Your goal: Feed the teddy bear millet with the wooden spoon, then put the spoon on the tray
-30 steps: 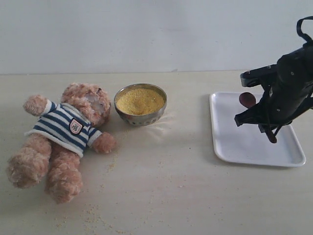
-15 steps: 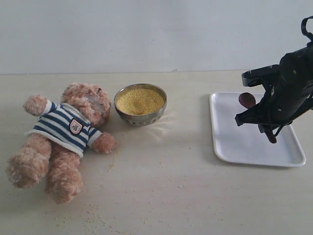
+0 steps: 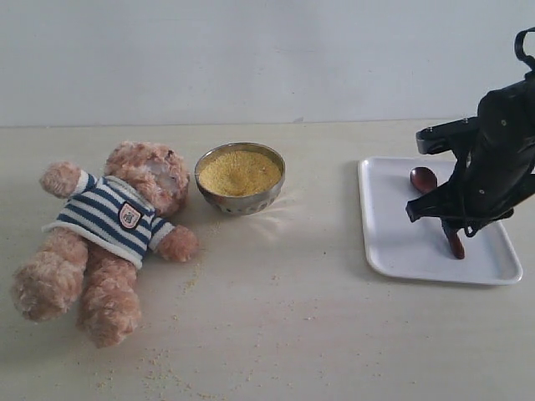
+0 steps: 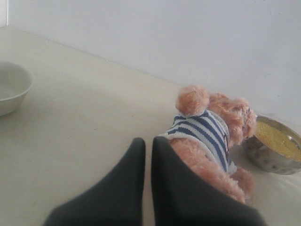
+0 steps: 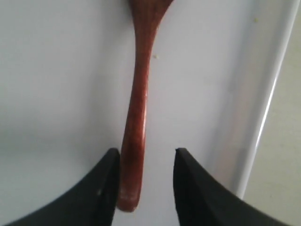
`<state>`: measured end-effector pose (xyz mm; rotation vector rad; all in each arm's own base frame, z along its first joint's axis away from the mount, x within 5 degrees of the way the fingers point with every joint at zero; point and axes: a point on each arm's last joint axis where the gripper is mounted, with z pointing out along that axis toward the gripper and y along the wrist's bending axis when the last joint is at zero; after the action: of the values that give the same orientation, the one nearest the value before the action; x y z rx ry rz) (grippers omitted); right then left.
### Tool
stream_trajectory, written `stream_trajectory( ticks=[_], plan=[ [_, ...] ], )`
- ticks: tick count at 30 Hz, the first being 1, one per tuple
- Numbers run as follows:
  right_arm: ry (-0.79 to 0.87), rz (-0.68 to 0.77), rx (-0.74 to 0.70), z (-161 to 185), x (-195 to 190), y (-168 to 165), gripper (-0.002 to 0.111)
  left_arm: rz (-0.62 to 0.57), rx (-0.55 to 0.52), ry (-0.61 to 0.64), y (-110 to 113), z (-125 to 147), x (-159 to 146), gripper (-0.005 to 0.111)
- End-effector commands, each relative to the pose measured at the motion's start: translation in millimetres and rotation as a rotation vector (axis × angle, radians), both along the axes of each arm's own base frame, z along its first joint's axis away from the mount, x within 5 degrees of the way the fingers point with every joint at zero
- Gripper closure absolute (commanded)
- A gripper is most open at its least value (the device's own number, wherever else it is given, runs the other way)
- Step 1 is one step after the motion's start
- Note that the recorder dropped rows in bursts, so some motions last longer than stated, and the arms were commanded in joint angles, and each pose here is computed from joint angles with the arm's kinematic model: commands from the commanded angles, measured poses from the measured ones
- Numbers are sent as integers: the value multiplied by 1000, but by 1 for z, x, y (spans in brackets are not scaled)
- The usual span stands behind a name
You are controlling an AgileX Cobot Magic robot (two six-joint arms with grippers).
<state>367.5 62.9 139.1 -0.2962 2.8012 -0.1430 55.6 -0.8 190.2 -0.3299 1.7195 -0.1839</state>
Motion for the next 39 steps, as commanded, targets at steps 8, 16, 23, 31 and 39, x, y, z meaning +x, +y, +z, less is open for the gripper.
stream_trajectory(
  ticks=[8, 16, 23, 31, 39],
  plan=[
    [-463, -81, 128, 153, -54, -14, 103, 7, 4, -6, 1, 0, 0, 102],
    [-1076, 60, 521, 150, -198, -21, 109, 7, 4, -6, 1, 0, 0, 102],
    [-1198, 30, 485, 154, -260, -39, 109, 7, 4, -6, 1, 0, 0, 102],
    [-1271, 7, 465, 160, -286, -48, 109, 7, 4, -6, 1, 0, 0, 102],
    [-1079, -86, 319, 137, -293, -60, 109, 7, 4, -6, 1, 0, 0, 102]
  ],
)
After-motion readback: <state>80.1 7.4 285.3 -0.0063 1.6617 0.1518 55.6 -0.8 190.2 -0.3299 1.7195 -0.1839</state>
